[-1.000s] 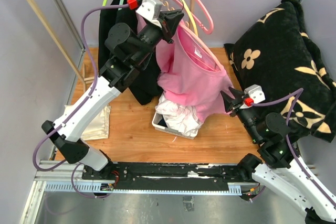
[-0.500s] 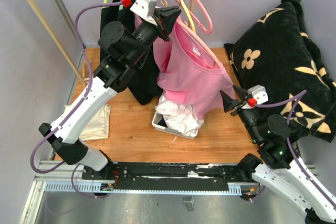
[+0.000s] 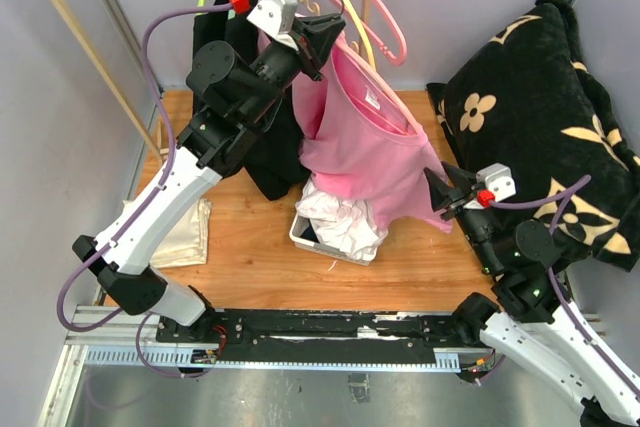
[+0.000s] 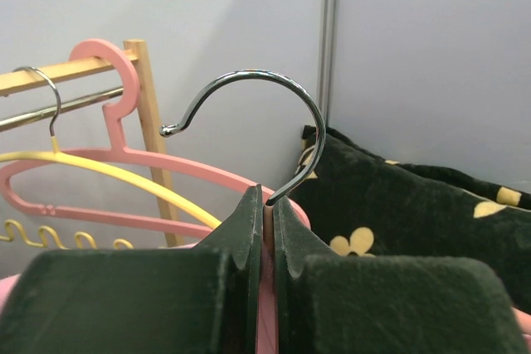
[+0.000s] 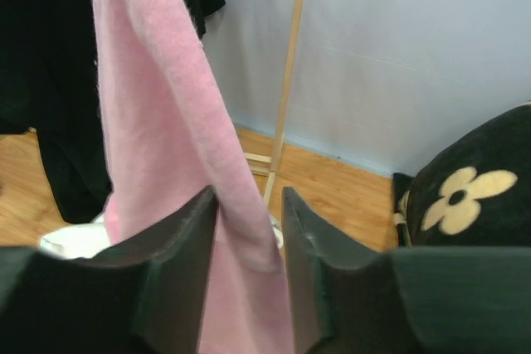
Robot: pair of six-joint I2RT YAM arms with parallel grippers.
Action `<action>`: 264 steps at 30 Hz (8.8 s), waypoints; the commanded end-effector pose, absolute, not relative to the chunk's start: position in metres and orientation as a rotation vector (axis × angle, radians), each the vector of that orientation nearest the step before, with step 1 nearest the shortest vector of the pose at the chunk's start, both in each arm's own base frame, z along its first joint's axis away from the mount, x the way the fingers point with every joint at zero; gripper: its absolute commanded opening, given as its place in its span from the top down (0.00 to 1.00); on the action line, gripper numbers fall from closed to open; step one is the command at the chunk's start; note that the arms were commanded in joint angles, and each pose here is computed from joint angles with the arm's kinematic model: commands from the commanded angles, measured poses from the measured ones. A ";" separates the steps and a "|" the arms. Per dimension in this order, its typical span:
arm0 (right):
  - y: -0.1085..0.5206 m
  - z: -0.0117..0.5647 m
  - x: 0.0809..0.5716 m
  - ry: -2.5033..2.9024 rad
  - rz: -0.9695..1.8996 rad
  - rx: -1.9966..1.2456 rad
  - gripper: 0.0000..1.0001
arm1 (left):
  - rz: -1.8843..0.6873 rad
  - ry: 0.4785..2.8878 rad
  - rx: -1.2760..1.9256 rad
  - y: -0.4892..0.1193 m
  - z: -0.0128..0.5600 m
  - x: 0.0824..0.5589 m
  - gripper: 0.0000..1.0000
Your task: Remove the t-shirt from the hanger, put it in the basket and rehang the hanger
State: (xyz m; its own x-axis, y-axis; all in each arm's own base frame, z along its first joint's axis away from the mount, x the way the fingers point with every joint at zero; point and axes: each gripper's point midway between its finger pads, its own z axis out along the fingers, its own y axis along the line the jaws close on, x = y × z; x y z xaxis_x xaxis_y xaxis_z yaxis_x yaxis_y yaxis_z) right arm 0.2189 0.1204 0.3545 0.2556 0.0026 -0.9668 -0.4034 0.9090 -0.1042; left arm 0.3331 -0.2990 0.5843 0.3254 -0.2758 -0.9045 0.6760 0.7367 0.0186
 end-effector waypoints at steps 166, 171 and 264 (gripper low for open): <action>0.121 0.429 0.146 1.184 0.460 -0.596 0.99 | -0.341 1.265 0.220 -0.282 0.493 0.429 0.99; 0.118 0.421 0.150 1.226 0.429 -0.595 0.99 | -0.368 1.230 0.235 -0.285 0.517 0.424 1.00; 0.081 0.448 0.126 1.101 0.386 -0.495 0.99 | -0.340 1.368 0.362 -0.287 0.482 0.414 0.99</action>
